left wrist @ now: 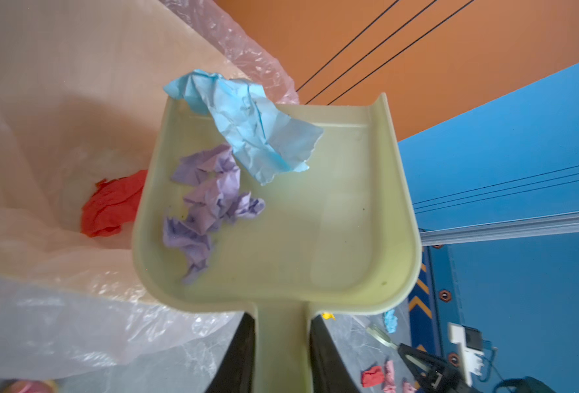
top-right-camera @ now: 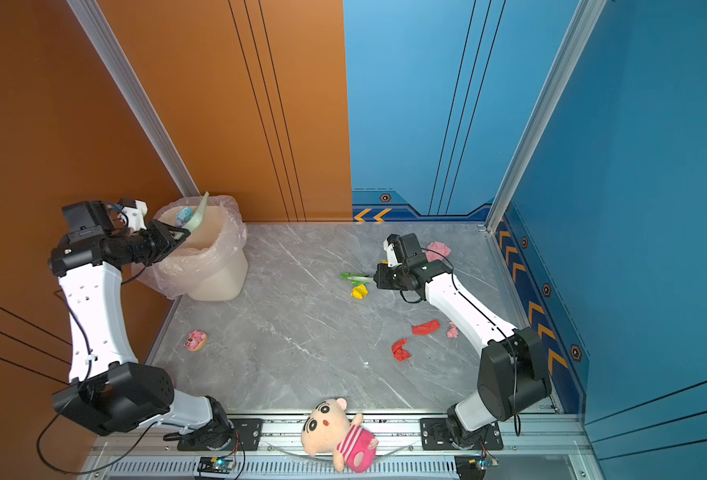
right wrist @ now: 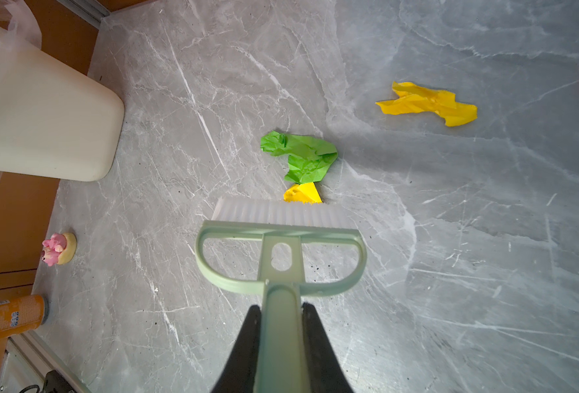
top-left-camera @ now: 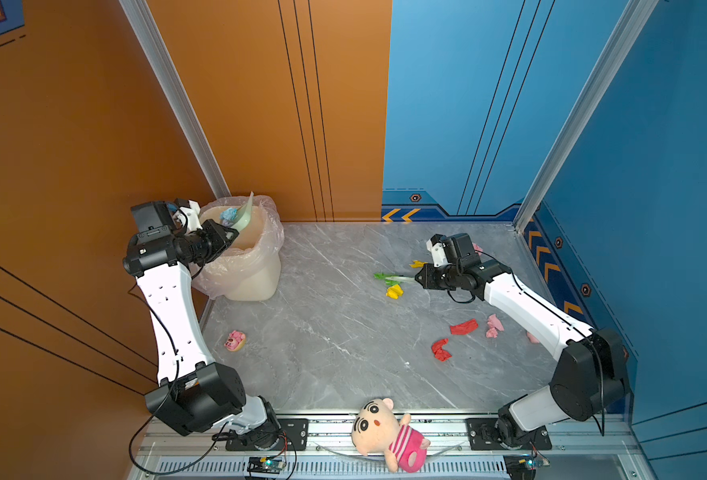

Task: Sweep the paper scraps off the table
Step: 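Tilt the dustpan over the bin with the left gripper to dump the scraps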

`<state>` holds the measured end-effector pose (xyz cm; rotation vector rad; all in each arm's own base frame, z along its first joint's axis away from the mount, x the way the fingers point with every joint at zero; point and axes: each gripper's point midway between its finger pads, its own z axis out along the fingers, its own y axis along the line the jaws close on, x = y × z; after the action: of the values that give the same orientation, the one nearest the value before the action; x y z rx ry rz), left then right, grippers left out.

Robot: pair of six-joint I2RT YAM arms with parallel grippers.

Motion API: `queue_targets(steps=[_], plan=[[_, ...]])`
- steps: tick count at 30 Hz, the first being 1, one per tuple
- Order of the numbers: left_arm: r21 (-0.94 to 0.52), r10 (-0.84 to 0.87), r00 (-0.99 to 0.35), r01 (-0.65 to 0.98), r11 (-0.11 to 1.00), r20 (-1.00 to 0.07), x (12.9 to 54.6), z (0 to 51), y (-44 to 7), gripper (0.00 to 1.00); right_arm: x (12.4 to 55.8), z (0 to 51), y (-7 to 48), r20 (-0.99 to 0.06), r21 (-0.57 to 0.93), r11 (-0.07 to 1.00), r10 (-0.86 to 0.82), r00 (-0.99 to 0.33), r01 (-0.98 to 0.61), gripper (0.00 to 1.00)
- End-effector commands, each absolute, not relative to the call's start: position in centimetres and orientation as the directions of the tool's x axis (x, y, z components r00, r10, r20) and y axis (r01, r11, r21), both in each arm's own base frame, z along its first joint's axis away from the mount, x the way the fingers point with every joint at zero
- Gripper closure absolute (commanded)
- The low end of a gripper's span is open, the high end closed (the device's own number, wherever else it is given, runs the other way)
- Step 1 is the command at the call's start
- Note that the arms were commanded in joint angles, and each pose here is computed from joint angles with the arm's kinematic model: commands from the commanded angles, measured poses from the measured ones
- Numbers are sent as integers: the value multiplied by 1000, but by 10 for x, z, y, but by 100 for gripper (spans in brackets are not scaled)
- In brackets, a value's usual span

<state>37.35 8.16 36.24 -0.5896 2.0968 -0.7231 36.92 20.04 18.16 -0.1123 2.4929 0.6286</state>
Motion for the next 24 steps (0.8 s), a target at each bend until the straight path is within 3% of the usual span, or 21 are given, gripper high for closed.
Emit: queue_targets(steps=[1,24], plan=[[-774,-665,-557,-63,631,-497,376,376,72,80,373,182,202,-546,427,878,62,-835,-214,100],[-919,-760,-554,23,394,-340,395,382,70,79,368,176,200,-534,426,879,56,-843,-212,100]])
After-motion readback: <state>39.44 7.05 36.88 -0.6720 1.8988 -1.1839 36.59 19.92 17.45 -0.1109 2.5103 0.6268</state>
